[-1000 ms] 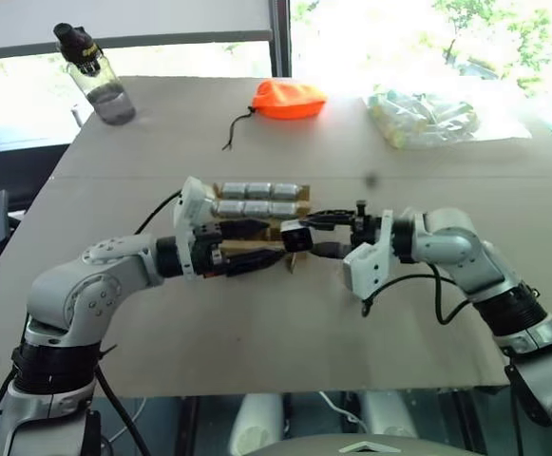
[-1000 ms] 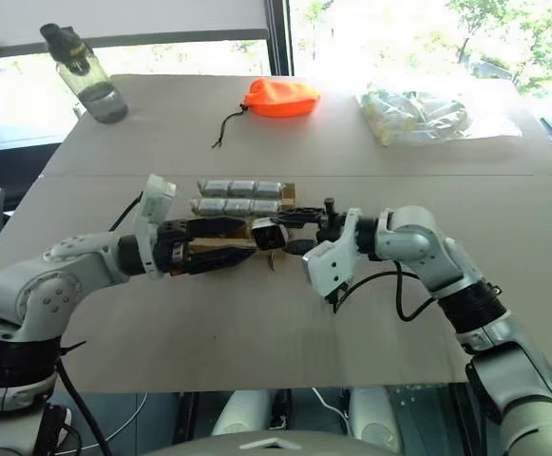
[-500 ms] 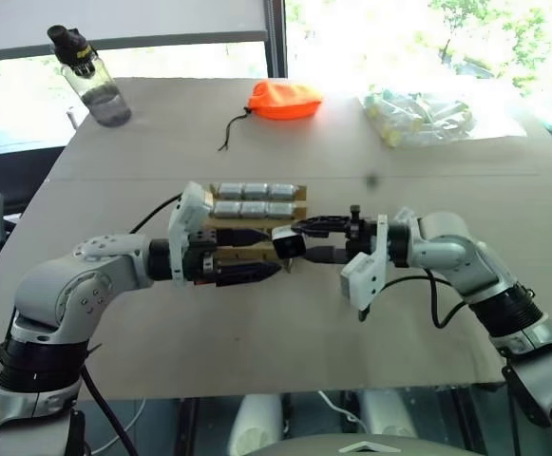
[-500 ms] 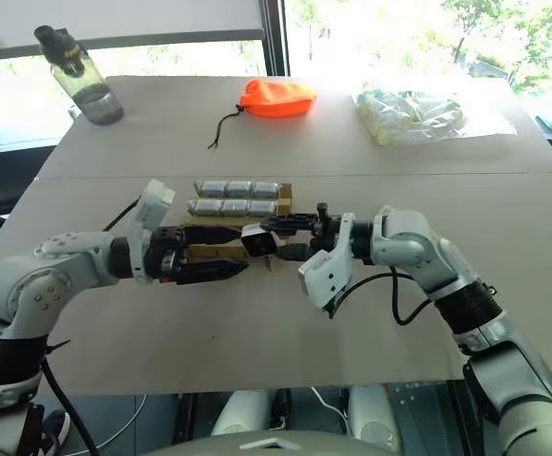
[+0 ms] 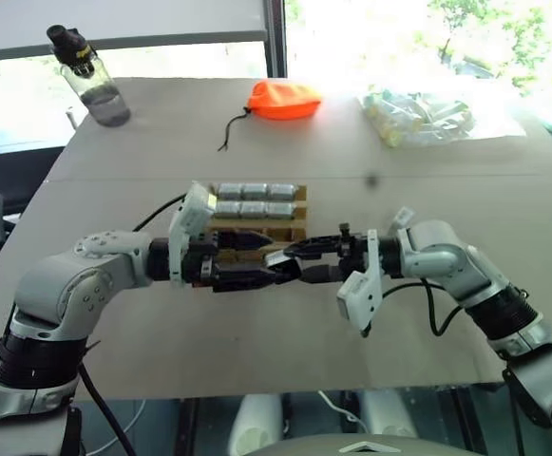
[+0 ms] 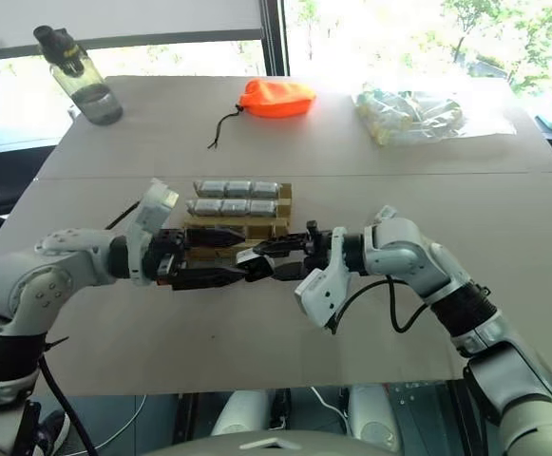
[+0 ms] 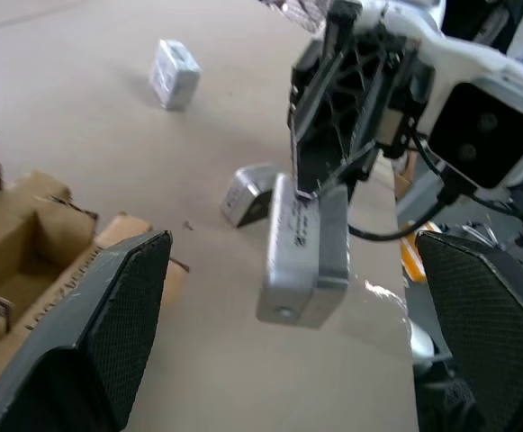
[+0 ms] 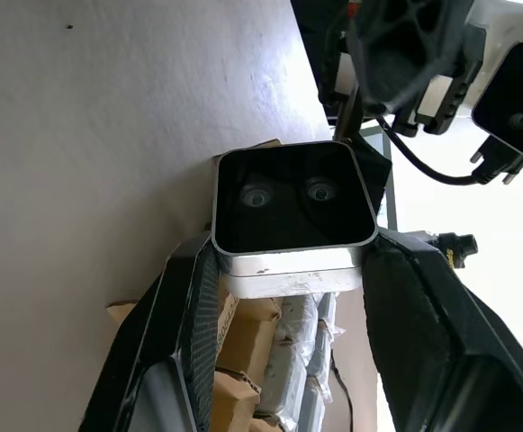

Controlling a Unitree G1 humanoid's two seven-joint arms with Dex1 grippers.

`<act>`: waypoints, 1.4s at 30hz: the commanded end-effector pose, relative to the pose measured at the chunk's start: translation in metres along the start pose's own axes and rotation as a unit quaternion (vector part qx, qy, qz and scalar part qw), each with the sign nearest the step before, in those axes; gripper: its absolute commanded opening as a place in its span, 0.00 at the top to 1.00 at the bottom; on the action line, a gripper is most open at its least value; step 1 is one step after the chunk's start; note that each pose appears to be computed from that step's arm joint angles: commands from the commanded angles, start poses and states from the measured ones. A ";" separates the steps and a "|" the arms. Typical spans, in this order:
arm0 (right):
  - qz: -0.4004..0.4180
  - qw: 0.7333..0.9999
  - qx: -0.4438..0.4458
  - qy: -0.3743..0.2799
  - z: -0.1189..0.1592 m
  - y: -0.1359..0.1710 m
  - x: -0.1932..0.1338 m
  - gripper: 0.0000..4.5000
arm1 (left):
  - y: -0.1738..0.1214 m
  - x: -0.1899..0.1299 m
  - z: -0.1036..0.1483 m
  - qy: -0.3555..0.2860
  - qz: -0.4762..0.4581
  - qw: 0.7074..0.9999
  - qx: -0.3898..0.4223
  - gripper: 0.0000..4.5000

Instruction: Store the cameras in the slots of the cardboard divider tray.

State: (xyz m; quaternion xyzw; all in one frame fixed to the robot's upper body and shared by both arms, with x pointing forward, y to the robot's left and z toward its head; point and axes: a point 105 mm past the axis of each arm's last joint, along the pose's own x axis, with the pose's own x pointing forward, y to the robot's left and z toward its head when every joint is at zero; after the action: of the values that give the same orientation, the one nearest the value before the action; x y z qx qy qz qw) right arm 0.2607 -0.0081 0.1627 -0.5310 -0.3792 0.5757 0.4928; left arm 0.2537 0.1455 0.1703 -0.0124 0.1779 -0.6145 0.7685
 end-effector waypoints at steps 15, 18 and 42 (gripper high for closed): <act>-0.020 0.999 -0.009 -0.027 0.013 -0.011 0.002 0.62 | -0.002 0.001 0.005 -0.001 -0.017 1.000 0.022 0.86; -0.027 0.999 0.005 -0.020 0.011 -0.012 0.002 0.62 | 0.000 0.001 0.005 -0.002 -0.016 1.000 0.026 0.86; -0.200 0.809 0.550 0.057 0.015 0.038 -0.116 0.02 | 0.056 -0.082 0.021 0.061 0.047 0.969 0.234 0.86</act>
State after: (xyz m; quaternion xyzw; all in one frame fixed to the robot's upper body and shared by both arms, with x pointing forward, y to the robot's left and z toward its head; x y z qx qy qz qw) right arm 0.2396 -0.1207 0.1433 -0.1609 -0.0637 0.5503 0.8169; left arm 0.2960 0.2270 0.1907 0.1754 0.0918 -0.5977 0.7769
